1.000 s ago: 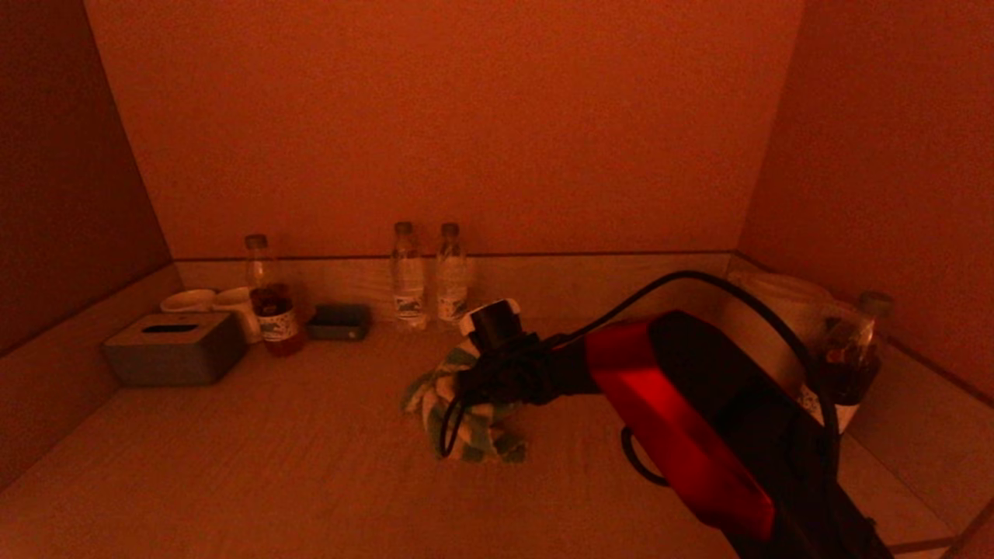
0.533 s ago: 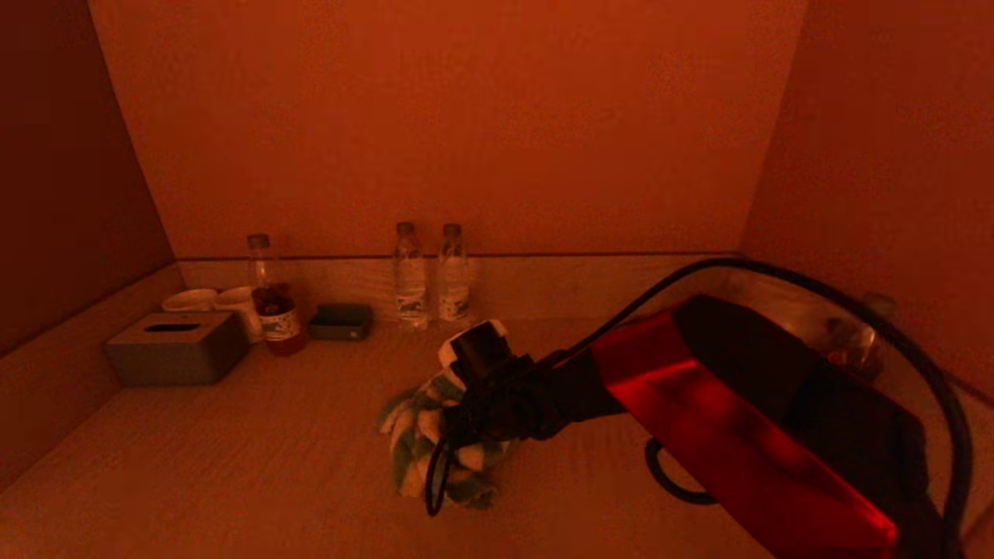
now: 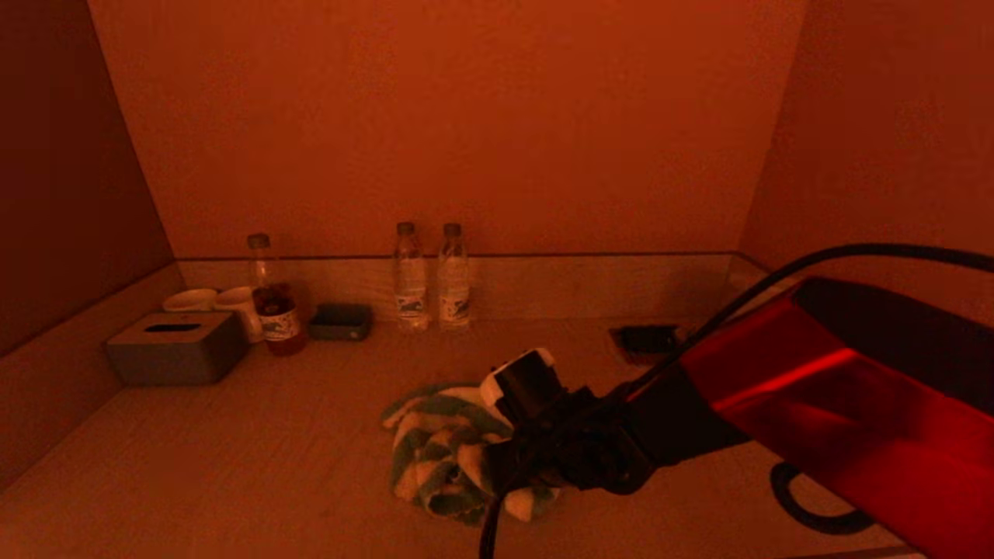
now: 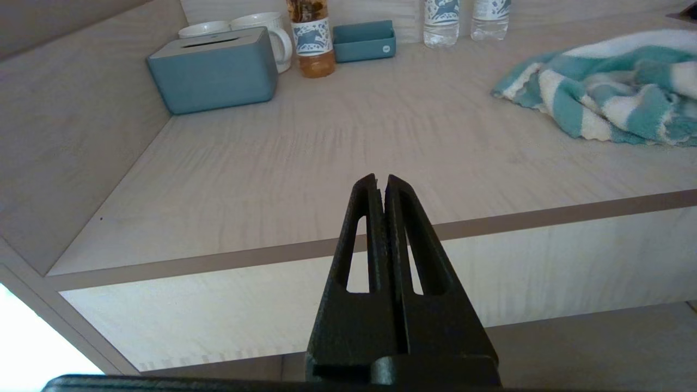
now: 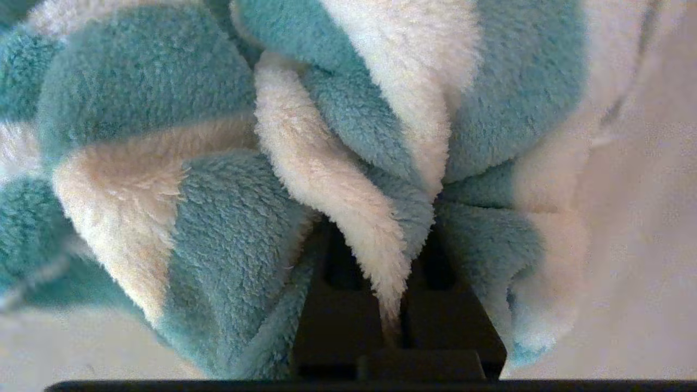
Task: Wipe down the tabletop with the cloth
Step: Sweep the stains on the table
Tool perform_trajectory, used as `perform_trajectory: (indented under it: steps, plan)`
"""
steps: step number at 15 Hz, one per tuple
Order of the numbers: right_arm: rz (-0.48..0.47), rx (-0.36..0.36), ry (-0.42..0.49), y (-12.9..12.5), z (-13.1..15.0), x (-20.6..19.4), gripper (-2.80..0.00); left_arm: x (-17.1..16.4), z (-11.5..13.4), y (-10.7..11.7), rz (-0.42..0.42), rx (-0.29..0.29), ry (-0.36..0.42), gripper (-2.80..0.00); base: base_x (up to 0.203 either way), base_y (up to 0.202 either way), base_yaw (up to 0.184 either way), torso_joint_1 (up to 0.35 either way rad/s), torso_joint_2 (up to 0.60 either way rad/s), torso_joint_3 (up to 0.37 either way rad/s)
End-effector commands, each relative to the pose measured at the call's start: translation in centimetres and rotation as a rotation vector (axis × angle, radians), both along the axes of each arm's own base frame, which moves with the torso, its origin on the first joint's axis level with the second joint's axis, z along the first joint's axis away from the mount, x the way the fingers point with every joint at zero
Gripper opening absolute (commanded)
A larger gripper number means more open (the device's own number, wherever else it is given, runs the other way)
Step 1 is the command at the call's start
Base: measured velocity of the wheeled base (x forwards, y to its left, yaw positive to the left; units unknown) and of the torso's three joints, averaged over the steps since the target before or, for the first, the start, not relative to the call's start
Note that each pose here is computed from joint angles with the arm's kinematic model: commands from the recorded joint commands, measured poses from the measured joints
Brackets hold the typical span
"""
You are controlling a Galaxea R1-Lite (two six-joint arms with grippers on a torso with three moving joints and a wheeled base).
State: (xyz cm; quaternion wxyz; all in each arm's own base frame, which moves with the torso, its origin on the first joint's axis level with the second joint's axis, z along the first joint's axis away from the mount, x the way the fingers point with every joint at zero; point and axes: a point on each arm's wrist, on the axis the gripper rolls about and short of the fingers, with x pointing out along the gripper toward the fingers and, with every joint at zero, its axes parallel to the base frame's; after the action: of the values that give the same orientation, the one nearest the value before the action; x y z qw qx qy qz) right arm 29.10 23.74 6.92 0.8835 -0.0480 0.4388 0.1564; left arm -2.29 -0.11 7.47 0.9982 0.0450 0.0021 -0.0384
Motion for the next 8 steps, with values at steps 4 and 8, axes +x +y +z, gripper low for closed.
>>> perform_trajectory:
  steps: [4,8]
  plan:
    - [-0.154,0.025,-0.033,-5.2,-0.1,1.4,-2.8,0.0,0.0,0.0,0.0,0.0,0.0,-2.8,0.0,0.0,0.0,0.0,0.0,0.0]
    - [-0.337,0.013,-0.024,-11.7,-0.6,3.9,-2.8,0.0,0.0,0.0,0.0,0.0,0.0,-2.8,0.0,0.0,0.0,0.0,0.0,0.0]
